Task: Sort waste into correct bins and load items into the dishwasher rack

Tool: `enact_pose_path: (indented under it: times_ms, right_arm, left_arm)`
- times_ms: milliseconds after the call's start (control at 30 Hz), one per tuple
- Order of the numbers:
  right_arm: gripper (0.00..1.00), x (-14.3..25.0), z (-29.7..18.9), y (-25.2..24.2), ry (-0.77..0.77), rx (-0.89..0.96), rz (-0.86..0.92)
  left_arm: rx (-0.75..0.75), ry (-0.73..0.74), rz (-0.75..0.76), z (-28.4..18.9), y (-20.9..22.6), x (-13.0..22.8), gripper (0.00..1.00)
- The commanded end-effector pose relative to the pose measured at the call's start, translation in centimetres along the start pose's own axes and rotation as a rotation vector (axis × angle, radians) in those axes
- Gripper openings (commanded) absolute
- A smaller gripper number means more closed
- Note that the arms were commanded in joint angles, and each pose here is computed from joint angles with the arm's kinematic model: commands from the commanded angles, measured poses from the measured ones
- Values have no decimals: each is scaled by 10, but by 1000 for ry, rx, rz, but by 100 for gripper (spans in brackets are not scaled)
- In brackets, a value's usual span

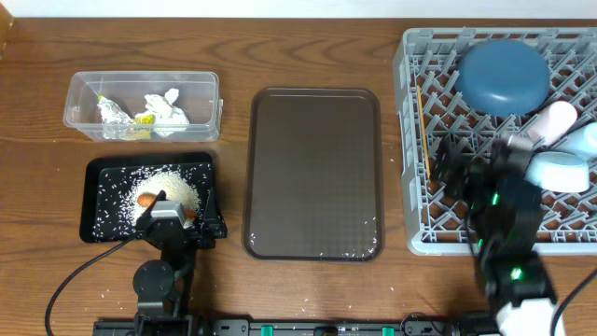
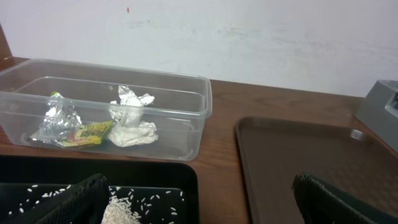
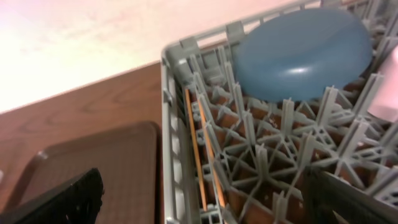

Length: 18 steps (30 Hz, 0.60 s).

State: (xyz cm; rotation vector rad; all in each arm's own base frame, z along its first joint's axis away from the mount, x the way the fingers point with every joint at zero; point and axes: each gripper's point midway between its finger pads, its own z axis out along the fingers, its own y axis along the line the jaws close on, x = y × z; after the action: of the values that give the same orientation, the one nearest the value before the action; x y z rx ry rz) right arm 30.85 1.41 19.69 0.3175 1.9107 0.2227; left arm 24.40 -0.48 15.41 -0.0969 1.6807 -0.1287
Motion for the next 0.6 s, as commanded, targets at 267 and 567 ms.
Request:
enact_pose_path:
  times_ms: [267,567]
  right_arm:
    - [99,63,-24,-20,-178,-93,15]
    - [99,77,-31,-34,-154,-66,-41]
  left_arm:
    - [0,37,11,2,2,16,97]
    - [0,37,11,2,2,16,97]
